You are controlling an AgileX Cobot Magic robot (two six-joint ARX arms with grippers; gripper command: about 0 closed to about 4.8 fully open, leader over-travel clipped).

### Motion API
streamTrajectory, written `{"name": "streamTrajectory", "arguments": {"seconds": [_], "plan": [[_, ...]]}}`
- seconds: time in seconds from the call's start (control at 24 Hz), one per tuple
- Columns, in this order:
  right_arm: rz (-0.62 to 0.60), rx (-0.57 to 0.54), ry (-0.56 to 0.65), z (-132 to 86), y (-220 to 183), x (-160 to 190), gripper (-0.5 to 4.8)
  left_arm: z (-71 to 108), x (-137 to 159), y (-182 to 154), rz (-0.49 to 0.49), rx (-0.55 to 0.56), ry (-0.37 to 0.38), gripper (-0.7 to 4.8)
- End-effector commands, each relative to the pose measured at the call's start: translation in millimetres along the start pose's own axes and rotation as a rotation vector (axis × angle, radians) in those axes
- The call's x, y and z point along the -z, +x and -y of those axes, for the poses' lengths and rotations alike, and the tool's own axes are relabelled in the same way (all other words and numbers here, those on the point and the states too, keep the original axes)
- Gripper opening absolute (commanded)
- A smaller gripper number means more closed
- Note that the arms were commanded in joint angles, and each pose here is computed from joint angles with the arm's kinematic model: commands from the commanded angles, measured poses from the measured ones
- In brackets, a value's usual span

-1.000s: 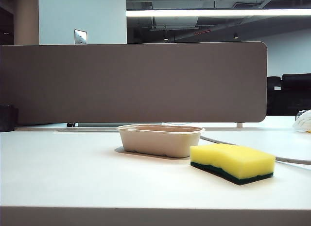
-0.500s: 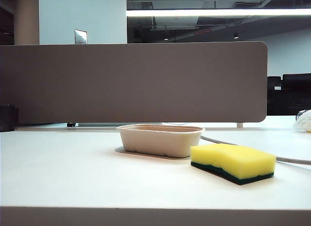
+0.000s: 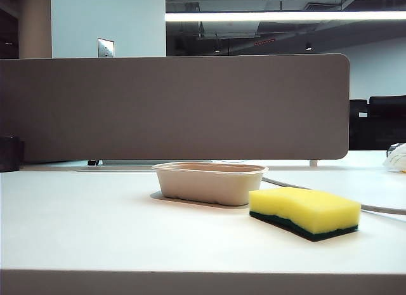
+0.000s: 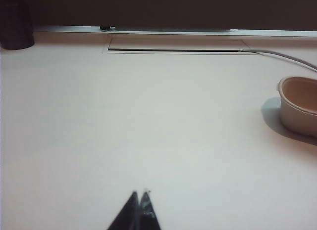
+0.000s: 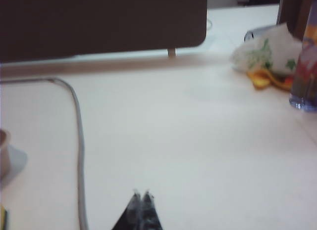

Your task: Take out the cleaning sponge from the paper lunch box and place it on the table.

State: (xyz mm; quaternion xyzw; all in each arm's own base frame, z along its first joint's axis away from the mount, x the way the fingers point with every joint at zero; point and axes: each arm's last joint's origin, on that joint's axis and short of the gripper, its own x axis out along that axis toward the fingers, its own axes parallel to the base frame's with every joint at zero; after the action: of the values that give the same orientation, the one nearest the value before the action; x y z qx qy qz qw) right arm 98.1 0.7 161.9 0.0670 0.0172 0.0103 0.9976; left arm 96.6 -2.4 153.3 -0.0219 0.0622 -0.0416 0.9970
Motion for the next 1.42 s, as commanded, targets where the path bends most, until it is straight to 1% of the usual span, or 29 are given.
{"name": "streamTrajectory", "arguments": {"seconds": [0.04,0.29,0.75,1.25,1.42], "plan": [[0.053,0.007,-0.016,-0.7,-0.9,-5.8,-0.08,0.1,-1.1,0.0,0.009,0.003,0.002,-0.05],[0.056,0.059,-0.014,-1.1,-0.9,-5.4,-0.08,0.1,-1.1,-0.1,0.009,0.003,0.001,-0.05],[0.052,0.034,-0.013,-1.8,-0.9,-5.2,-0.08,0.1,-1.1,-0.1,0.009,0.003,0.002,-0.05],[0.045,0.035,-0.015,-1.7,-0.9,-4.5,-0.08,0.1,-1.1,-0.1,0.009,0.003,0.002,-0.05],[0.044,0.034,-0.033,-1.7,-0.9,-4.5,-0.08,0.1,-1.1,-0.1,0.009,0.003,0.002,-0.05]]}}
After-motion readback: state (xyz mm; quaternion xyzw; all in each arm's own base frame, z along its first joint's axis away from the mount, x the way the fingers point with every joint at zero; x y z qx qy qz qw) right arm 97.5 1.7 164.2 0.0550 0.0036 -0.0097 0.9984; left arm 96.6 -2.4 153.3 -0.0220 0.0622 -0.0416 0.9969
